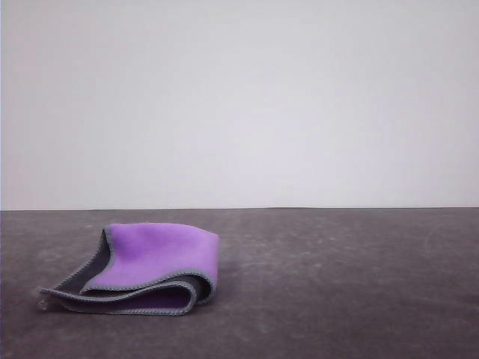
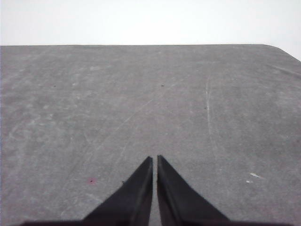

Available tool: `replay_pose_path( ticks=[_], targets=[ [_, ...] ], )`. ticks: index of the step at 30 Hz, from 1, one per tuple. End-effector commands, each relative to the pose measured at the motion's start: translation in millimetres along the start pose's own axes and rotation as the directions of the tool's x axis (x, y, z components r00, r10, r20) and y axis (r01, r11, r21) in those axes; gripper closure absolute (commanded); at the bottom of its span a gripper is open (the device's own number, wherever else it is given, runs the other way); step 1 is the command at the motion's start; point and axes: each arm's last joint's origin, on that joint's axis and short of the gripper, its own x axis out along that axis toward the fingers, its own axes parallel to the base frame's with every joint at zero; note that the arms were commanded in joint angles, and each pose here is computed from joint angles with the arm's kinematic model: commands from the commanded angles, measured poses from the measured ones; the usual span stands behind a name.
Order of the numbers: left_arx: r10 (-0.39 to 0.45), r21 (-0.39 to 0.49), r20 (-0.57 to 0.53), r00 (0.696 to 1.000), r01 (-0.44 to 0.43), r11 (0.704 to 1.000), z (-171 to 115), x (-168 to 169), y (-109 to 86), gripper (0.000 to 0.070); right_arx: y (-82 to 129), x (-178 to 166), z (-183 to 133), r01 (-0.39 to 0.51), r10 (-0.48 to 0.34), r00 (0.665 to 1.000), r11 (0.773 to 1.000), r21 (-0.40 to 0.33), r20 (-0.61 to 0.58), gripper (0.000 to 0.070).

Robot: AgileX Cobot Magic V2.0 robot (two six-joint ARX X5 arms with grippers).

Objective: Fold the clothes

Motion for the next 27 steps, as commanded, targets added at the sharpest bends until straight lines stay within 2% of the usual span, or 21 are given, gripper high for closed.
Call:
replay_pose_path(
  ticks=[1,27],
  targets=[
    [0.001,0.013,-0.025,1.000,0.000,1.000,-7.0,1.9,0.3,0.0700,-0.1,0.5,-0.6,0.000,0.000,1.000,1.000,0.014,0.007,0.0685],
    [0.001,0.013,-0.025,1.000,0.000,1.000,-7.0,1.9,0.3,0.0700,-0.1,0.5,-0.6,0.000,0.000,1.000,1.000,0.014,0.007,0.0685]
  ],
)
